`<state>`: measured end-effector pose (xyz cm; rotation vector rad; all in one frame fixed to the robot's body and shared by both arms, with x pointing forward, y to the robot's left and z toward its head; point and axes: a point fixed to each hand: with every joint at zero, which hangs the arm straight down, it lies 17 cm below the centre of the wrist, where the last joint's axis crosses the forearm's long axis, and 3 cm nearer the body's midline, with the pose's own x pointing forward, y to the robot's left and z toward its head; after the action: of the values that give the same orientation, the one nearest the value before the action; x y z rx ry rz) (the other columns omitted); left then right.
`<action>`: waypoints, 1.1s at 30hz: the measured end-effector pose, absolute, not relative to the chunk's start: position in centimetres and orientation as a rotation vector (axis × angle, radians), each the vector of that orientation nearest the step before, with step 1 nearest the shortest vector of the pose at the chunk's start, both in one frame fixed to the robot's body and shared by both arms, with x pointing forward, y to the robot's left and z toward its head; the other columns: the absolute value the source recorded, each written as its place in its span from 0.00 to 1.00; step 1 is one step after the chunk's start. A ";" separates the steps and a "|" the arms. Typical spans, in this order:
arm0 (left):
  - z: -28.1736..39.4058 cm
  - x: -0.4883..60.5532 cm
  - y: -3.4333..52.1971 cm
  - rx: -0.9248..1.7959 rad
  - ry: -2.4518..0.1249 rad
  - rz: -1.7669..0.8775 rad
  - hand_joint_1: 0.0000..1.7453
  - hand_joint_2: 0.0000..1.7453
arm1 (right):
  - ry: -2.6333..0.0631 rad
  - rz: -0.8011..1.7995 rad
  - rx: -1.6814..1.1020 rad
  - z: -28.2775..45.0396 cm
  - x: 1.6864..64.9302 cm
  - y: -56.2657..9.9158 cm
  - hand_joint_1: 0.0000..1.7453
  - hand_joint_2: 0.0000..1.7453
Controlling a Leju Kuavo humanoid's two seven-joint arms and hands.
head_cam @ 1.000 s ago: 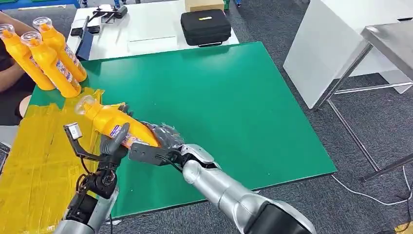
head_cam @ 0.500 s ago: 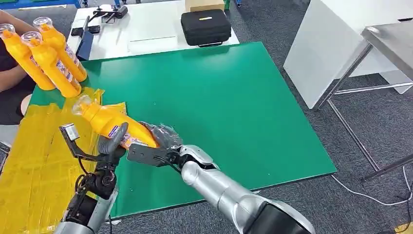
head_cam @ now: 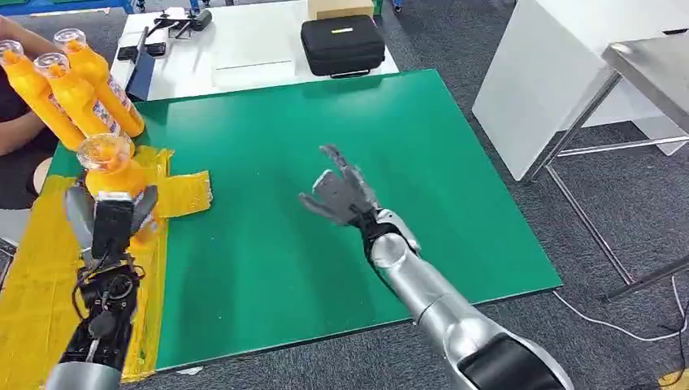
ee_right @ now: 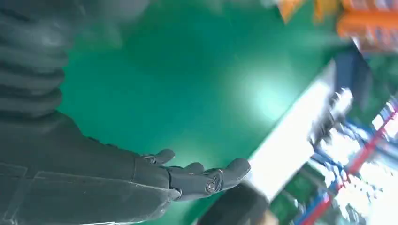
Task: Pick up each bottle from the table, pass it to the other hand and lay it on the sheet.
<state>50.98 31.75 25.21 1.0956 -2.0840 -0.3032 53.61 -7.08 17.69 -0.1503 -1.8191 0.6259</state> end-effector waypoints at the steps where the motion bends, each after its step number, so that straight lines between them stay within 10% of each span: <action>1: 25.4 51.0 31.9 1.187 -2.071 -0.400 1.00 1.00 | -1.833 0.607 -0.150 18.2 53.6 -7.6 0.00 0.00; 10: 22.4 52.2 37.6 1.663 -1.646 -0.853 1.00 1.00 | -1.913 0.555 -0.134 21.3 53.2 -8.9 0.00 0.00; 19: 14.4 54.7 36.7 1.580 -1.383 -1.027 1.00 1.00 | -1.933 0.555 -0.102 22.3 53.1 -8.3 0.00 0.00; 20: 13.6 54.9 36.5 1.564 -1.362 -1.046 0.61 1.00 | -1.933 0.559 -0.097 22.3 53.0 -8.2 0.00 0.00; 21: 12.6 55.2 36.3 1.539 -1.336 -1.073 0.00 1.00 | -1.932 0.560 -0.097 22.3 53.0 -8.2 0.00 0.00; 22: 11.1 55.4 36.1 1.502 -1.300 -1.113 0.00 1.00 | -1.933 0.561 -0.097 22.3 53.0 -8.2 0.00 0.00; 23: 9.4 55.2 35.9 1.463 -1.264 -1.160 0.00 0.00 | -1.934 0.562 -0.096 22.4 53.0 -8.2 0.00 0.00; 33: 3.9 54.5 34.9 1.294 -1.161 -1.403 0.00 0.00 | -1.936 0.571 -0.075 22.6 53.0 -8.0 0.00 0.00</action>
<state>54.49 34.87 3.90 1.2944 -1.1609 -1.4034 52.97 -8.03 22.64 -0.0749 -1.9360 0.5713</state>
